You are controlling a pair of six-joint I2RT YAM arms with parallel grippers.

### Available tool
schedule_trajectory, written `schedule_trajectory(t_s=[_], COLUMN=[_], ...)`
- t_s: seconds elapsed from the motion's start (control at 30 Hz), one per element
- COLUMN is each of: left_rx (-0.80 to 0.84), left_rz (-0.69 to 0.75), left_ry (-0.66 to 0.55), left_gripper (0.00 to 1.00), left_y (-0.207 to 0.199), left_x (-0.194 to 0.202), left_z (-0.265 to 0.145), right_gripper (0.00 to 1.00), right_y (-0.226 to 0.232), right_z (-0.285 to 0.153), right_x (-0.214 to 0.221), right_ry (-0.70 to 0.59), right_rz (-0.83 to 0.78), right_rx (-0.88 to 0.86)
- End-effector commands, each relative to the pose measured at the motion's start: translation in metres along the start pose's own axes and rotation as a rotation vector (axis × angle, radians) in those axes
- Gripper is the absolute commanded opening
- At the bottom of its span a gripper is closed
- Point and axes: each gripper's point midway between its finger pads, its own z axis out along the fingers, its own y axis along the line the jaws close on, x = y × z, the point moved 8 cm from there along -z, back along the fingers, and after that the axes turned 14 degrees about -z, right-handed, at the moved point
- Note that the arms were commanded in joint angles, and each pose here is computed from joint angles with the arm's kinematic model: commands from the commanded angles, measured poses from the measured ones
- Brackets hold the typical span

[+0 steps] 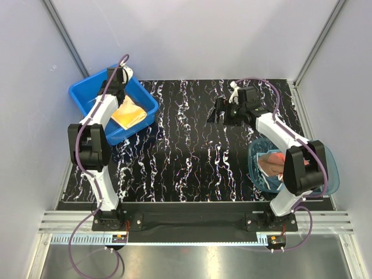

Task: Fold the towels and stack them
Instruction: Neatly place the folded towel into the bin

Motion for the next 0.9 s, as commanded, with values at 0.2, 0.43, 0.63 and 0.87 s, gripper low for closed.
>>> schedule_trajectory(t_s=[0.2,0.43,0.63,0.87], left_rx=[-0.009,-0.233,-0.272,0.106], left_rz=[-0.041,-0.077,-0.323,-0.455], left_ry=[-0.065,-0.047,-0.117,-0.193], left_gripper=[0.0,0.7,0.99,0.99], left_y=[-0.012,0.012,0.031,-0.003], left_x=[-0.016,-0.028,-0.07,-0.101], left_z=[0.101,0.109,0.047,-0.075], right_gripper=[1.0,1.0,1.0,1.0], right_y=[-0.003,-0.011,-0.009,-0.021], right_z=[0.022,0.033,0.017,-0.028], right_x=[-0.034,-0.032,-0.033,-0.043], right_ry=[-0.048,-0.019,-0.031,-0.075], right_rz=[-0.038,-0.043,-0.02,0.098], right_rx=[-0.029,0.009,0.058,0.406])
